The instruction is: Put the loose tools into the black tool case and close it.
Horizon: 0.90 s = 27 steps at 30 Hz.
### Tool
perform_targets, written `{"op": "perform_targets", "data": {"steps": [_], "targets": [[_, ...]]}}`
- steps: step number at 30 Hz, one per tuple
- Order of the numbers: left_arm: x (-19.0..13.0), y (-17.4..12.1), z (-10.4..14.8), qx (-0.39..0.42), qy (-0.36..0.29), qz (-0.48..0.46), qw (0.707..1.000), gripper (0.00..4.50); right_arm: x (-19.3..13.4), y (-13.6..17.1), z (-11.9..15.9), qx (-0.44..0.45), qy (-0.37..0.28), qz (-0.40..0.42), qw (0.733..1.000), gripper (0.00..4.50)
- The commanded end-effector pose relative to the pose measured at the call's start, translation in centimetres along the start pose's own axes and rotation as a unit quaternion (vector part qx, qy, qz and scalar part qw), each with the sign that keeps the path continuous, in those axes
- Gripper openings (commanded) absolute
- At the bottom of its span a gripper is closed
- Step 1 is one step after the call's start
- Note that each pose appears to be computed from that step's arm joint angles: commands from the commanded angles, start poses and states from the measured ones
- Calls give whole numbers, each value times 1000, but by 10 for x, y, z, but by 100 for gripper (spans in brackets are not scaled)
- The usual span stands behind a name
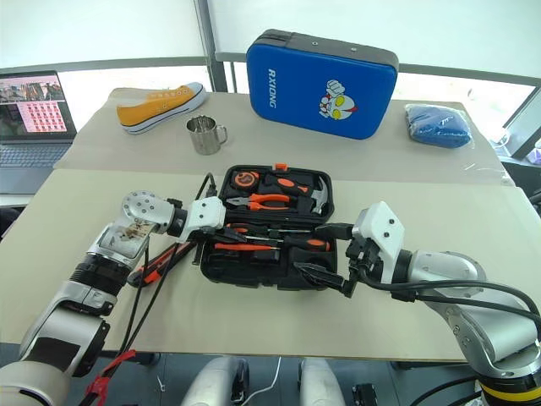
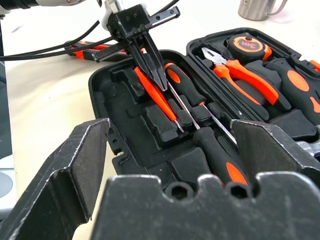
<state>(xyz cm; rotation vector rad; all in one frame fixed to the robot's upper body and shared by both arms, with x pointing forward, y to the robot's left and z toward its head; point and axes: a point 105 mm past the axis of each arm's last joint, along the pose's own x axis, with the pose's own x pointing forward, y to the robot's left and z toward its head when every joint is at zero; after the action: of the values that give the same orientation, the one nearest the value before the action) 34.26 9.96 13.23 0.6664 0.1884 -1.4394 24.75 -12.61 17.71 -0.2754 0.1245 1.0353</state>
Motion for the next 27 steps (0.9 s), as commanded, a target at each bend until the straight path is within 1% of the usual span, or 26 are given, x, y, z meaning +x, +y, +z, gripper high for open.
{"op": "perform_targets", "data": {"steps": [1, 9, 12, 23, 27], "targets": [[-8, 4, 20, -12, -39, 14, 999, 4, -3, -1, 9, -15, -14, -4, 1000, 450], [3, -5, 7, -21, -19, 7, 1000, 4, -2, 0, 9, -15, -14, -3, 1000, 450], [9, -11, -3, -16, 3, -1, 1000, 4, -3, 0, 9, -15, -13, -3, 1000, 450], [10, -25, -29, -8, 34, -7, 999, 4, -4, -1, 8, -13, -11, -7, 1000, 450], [8, -21, -31, -18, 34, 7, 999, 4, -3, -1, 8, -12, -13, -6, 1000, 450]]}}
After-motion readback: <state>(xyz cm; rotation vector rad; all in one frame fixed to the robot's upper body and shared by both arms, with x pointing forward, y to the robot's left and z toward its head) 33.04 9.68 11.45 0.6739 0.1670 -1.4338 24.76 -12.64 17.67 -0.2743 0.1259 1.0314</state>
